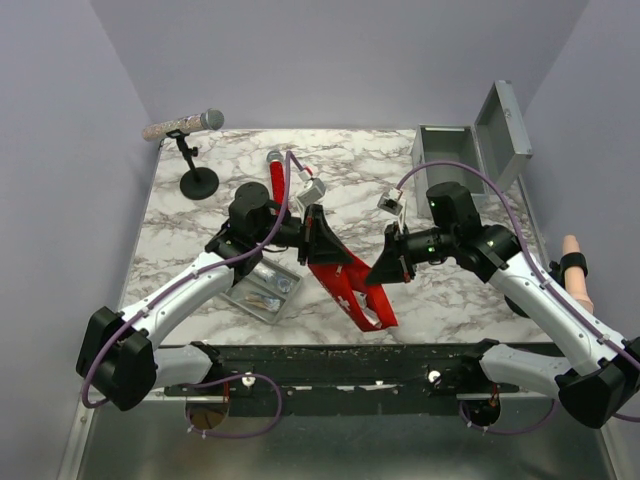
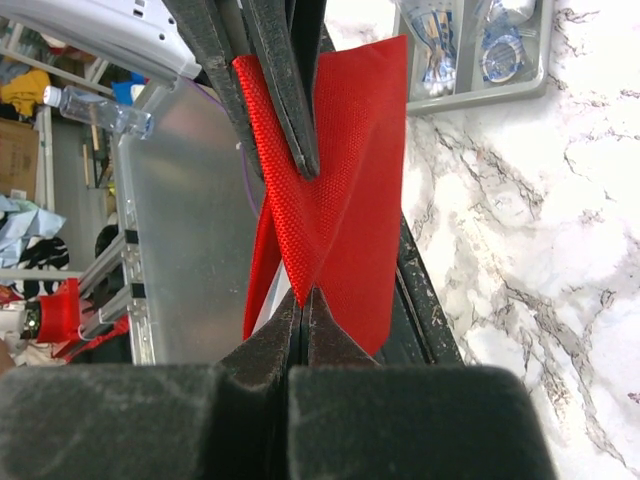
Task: Organize the medicine kit
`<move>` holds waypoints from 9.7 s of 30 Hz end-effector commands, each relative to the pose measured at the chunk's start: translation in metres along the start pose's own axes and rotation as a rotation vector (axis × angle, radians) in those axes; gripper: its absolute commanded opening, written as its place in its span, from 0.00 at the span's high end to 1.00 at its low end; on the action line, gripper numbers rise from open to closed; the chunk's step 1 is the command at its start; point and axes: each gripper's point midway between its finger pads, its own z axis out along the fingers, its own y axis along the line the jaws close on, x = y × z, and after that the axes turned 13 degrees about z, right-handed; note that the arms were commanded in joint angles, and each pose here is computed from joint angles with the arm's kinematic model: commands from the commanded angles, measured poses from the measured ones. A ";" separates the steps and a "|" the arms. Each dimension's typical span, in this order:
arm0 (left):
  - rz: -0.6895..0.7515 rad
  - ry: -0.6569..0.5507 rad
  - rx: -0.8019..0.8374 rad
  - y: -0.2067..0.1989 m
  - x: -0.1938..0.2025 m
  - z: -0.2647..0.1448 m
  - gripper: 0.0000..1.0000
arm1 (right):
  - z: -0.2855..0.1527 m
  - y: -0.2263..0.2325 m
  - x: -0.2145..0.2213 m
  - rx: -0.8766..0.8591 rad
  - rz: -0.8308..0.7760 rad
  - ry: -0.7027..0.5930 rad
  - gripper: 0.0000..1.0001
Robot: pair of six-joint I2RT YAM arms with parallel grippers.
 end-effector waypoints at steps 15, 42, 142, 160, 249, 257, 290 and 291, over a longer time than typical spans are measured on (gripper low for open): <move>-0.118 -0.145 -0.324 0.043 -0.015 -0.007 1.00 | -0.046 -0.046 -0.064 0.470 -0.037 -0.375 0.54; -0.456 -0.361 -1.181 0.134 0.092 -0.067 0.98 | -0.035 -0.122 -0.030 0.606 0.113 -0.505 0.57; -0.467 -0.523 -0.855 0.107 -0.008 -0.015 1.00 | 0.034 -0.058 -0.085 0.110 0.155 -0.459 0.54; -0.445 -0.512 -0.873 0.105 -0.007 -0.013 1.00 | 0.034 -0.059 -0.088 0.111 0.180 -0.482 0.84; 0.275 -0.032 0.047 -0.066 -0.087 -0.011 1.00 | -0.022 -0.006 -0.026 0.167 -0.379 -0.395 0.44; 0.266 -0.066 -0.233 -0.009 -0.102 -0.015 1.00 | -0.034 -0.012 -0.047 0.261 -0.310 -0.484 0.99; -0.366 -0.330 -1.261 0.130 0.043 -0.160 0.16 | -0.224 -0.293 -0.238 1.310 0.368 -0.814 0.99; -0.365 -0.331 -1.257 0.129 0.045 -0.159 0.16 | -0.221 -0.298 -0.236 1.301 0.375 -0.803 0.99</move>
